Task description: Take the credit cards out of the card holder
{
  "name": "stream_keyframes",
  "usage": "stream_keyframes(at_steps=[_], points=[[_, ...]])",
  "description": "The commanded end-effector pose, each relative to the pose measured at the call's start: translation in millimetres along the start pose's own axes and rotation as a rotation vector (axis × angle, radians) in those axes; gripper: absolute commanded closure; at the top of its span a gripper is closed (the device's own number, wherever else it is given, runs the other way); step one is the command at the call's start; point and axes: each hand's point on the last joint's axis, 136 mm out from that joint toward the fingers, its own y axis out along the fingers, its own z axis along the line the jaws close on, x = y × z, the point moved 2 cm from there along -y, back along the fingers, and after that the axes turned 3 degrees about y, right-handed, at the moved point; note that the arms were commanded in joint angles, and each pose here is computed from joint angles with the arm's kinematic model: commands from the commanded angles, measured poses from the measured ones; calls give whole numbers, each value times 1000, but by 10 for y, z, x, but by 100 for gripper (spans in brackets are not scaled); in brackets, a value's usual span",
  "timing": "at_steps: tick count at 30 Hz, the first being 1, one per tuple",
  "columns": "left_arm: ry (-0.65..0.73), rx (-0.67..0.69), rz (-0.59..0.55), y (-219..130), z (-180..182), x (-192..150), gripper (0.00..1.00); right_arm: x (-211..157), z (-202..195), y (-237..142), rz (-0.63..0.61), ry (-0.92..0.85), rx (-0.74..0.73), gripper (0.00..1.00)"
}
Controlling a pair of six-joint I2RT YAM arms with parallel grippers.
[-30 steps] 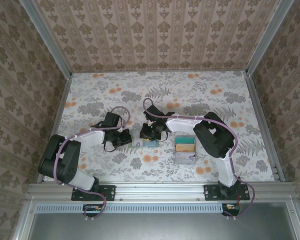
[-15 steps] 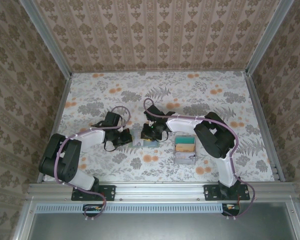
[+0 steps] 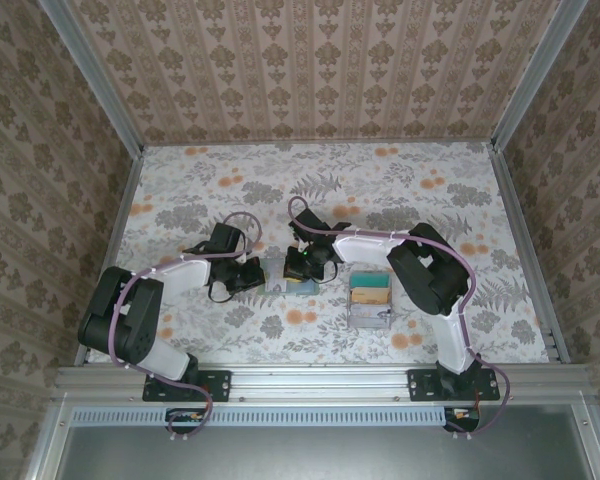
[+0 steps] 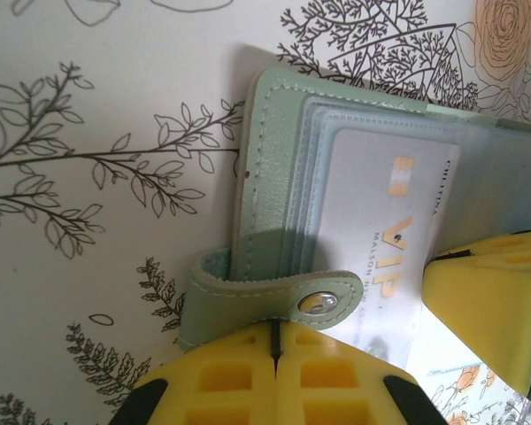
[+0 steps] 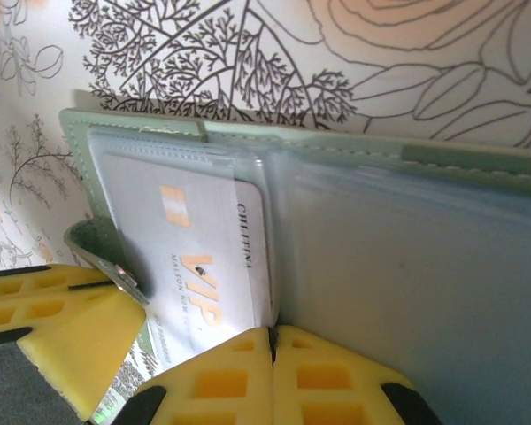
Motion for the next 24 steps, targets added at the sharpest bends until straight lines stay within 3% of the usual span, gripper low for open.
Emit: stream_keyframes(at_steps=[1, 7, 18, 21, 24], points=[[-1, 29, 42, 52, 37, -88, 100, -26, 6, -21, 3, -2, -10, 100], [-9, 44, 33, 29, 76, -89, 100, 30, -69, -236, -46, -2, -29, 100], [-8, 37, 34, 32, 67, -90, 100, 4, -104, -243, -40, 6, -7, 100], [-9, 35, 34, 32, 65, -90, 100, -3, -12, -228, -44, -10, 19, 88], [-9, 35, 33, 32, 65, -89, 100, -10, 60, -206, -48, -22, 37, 84]])
